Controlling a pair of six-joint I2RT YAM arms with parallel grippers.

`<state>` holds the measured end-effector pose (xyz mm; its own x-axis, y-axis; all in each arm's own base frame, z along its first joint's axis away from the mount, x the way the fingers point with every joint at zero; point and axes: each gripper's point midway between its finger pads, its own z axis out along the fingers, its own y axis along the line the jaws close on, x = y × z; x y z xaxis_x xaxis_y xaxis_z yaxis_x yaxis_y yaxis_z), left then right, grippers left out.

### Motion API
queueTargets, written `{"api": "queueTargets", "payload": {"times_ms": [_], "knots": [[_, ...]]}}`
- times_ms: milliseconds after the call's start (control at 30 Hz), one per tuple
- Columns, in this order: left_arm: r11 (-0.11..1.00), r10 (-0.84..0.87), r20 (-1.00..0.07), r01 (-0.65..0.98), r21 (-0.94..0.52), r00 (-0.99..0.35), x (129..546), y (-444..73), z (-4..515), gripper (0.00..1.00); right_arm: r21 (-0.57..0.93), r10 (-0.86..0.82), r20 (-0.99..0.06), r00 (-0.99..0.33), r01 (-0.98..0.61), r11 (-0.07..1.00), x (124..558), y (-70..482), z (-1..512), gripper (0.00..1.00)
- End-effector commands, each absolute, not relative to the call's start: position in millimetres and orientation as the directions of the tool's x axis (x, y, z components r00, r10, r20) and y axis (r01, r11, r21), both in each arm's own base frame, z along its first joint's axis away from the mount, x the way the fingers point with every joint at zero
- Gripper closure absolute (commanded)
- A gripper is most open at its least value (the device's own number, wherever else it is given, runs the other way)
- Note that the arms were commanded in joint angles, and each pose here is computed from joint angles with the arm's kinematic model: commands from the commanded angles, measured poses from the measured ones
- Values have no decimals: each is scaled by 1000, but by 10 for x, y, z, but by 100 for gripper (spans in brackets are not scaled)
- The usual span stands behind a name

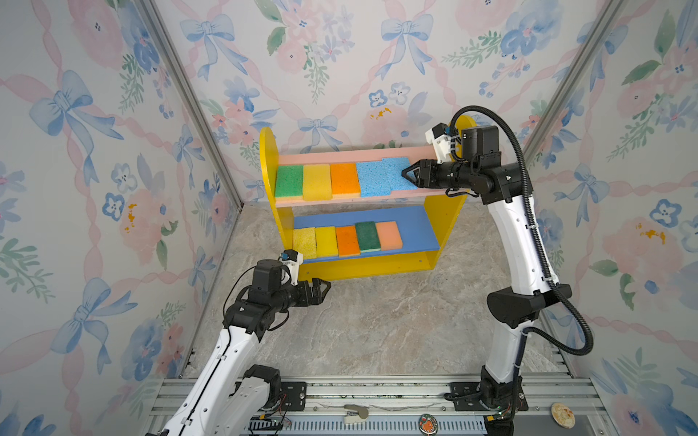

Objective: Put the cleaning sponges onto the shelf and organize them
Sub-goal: 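Push the blue sponge against the other blue sponge with the right gripper tips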

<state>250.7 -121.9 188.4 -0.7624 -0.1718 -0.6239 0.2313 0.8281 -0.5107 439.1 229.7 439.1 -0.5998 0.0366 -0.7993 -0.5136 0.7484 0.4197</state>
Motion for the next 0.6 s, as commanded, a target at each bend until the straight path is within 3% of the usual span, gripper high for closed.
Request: {"api": "queueTargets", "payload": {"times_ms": [0, 267, 567], "knots": [[830, -156, -612, 233, -507, -775, 2471, -1211, 1808, 2, 425, 2, -742, -671, -468, 775, 4455, 2210, 4066, 52], [832, -158, -607, 226, -506, -779, 2480, -1203, 1790, 2, 371, -31, -741, -671, -448, 814, 4395, 2068, 4007, 64], [832, -158, -607, 227, -507, -779, 2480, -1204, 1790, 2, 343, -43, -749, -661, -444, 828, 4341, 1995, 4049, 65]]}}
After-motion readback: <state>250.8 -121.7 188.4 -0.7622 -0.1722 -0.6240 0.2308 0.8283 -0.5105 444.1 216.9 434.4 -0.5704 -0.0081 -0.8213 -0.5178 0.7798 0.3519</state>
